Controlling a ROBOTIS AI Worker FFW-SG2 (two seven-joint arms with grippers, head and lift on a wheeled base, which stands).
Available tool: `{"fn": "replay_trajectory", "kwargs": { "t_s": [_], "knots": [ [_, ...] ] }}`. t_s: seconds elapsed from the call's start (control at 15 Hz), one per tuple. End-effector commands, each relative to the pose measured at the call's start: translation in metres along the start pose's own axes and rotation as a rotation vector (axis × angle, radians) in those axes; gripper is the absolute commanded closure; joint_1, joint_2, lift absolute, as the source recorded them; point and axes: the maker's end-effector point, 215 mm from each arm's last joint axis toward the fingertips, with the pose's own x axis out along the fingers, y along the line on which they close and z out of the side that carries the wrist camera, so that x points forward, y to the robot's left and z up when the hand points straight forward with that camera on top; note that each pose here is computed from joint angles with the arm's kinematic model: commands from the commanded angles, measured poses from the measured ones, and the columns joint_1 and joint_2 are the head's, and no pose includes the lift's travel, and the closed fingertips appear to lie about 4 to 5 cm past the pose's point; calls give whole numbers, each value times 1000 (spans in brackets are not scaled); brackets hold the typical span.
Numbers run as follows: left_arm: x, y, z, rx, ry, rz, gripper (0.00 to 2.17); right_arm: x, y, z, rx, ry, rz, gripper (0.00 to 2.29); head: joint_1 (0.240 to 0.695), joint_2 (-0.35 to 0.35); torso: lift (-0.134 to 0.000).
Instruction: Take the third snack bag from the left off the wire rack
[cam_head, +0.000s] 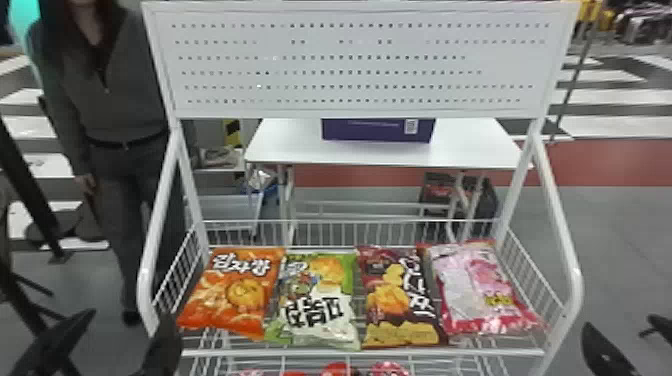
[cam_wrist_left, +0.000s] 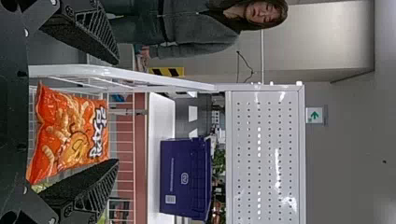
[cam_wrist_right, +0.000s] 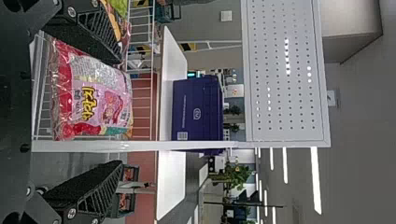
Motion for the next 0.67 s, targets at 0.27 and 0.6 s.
{"fn": "replay_trajectory", "kwargs": {
  "t_s": [0.27,0.6],
  "knots": [
    [0,0,0,1,0,1,144,1,2,0,2,-2,2,130,499,0,0],
    [0,0,-1,-1,2,0,144,7,9,-4,10,-2,11,130,499,0,0]
  ]
}}
